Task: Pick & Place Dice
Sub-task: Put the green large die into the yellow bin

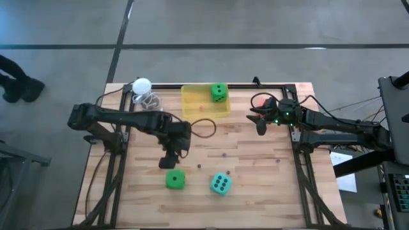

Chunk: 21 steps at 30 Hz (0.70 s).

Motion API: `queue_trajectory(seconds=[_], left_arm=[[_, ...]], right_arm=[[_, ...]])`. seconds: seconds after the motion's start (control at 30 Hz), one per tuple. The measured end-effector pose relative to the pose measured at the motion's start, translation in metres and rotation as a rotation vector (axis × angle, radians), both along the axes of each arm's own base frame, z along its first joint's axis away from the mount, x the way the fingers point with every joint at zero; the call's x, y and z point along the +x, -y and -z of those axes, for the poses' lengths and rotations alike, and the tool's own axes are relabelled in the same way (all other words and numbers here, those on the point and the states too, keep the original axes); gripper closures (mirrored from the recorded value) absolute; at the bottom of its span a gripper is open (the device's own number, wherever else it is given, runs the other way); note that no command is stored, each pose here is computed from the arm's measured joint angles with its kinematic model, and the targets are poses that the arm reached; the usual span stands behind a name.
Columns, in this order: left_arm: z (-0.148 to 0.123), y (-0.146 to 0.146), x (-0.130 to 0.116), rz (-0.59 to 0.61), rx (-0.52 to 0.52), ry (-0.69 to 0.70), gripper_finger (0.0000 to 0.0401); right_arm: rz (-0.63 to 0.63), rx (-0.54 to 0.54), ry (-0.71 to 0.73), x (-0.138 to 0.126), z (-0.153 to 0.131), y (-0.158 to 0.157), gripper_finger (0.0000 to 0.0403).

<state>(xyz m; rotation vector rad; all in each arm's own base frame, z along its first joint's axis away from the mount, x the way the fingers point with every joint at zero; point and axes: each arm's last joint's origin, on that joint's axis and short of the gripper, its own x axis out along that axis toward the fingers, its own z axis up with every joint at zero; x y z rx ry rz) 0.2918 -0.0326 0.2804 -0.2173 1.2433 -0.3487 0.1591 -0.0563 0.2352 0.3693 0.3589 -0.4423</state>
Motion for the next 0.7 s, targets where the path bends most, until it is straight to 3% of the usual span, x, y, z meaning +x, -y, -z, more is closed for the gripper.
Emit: queue_trajectory(seconds=[0.37,0.7], left_arm=[[-0.002,0.029,0.002,-0.017,0.003,0.03,0.021],[0.001,0.053,-0.009,0.072,0.124,0.009,0.021]], right_arm=[[-0.025,-0.004,-0.004,0.002,0.002,-0.003,0.0188],[-0.088,-0.031,-0.014,-0.012,-0.019,-0.012,0.0188]])
